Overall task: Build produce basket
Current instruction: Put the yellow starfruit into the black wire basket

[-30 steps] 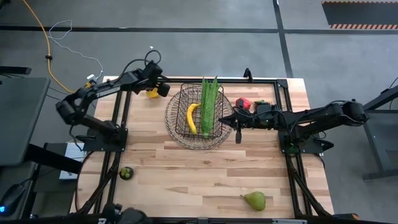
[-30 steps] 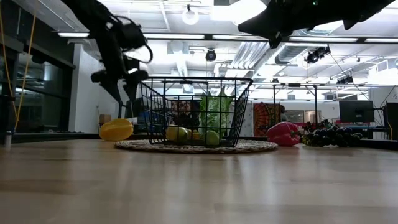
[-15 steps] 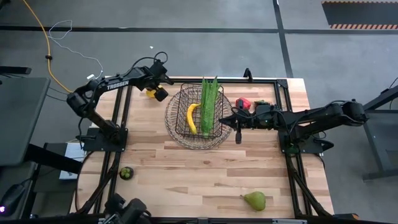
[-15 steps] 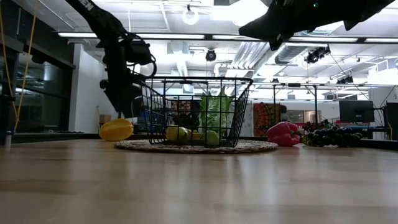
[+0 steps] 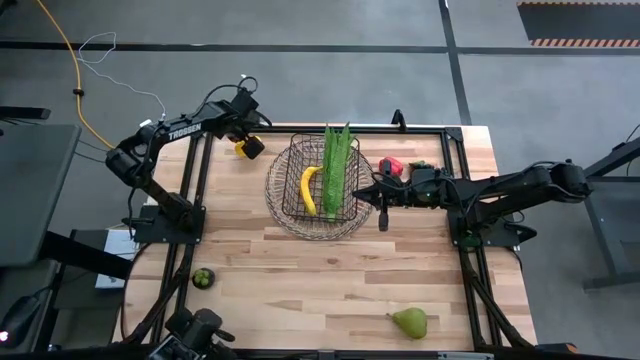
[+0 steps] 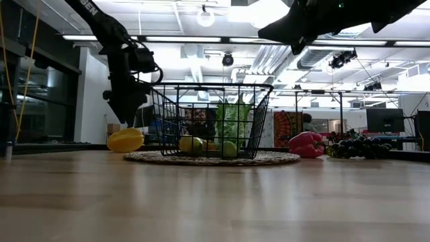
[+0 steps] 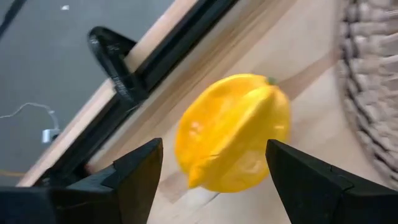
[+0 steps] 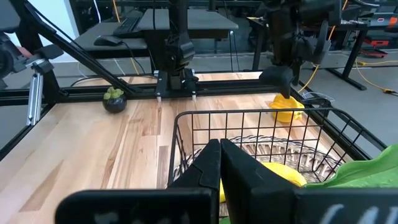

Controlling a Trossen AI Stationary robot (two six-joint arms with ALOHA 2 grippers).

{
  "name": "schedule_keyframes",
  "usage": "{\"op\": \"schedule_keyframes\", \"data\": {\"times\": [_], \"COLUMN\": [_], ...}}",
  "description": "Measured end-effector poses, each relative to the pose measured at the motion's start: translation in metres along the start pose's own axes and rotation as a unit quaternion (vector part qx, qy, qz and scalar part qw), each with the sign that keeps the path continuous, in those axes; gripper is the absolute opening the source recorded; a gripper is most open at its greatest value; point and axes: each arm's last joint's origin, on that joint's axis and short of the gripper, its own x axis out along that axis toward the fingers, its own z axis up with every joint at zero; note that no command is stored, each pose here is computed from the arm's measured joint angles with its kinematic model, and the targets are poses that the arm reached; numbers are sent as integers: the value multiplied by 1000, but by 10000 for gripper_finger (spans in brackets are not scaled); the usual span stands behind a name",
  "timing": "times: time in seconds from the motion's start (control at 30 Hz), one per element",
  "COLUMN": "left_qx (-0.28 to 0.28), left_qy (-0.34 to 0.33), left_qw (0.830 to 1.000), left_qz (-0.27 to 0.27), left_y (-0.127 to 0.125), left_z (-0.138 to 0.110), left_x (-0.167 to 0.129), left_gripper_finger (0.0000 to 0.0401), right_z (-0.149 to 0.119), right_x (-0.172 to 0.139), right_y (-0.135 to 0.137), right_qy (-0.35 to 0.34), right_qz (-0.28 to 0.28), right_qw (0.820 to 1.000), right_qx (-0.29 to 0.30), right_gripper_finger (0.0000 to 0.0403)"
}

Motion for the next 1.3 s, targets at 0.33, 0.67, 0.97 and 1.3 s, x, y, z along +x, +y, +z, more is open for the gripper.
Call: {"op": "schedule_keyframes", "data": {"times": [0.33, 0.67, 0.97, 1.3], "left_qx": [8, 13, 26, 24], "left_qy": [9, -10, 17, 2], "left_qw": [1000, 1000, 999, 1000], "left_qz": [-3, 7, 12, 11], "left_y": [-2, -2, -5, -4], "left_z": [-10, -7, -2, -1], "left_x": [11, 13, 41, 33], "left_gripper_finger": [246, 246, 246, 208], "right_z": [0, 0, -1, -1], "right_x": [0, 0, 0, 0], "right_y": [0, 0, 0, 0], "right_qy": [0, 0, 4, 5], "right_qz": [0, 0, 0, 0], "right_qw": [1000, 1000, 1000, 1000], "right_qx": [1, 2, 1, 0], "right_gripper_finger": [0, 0, 0, 0]}}
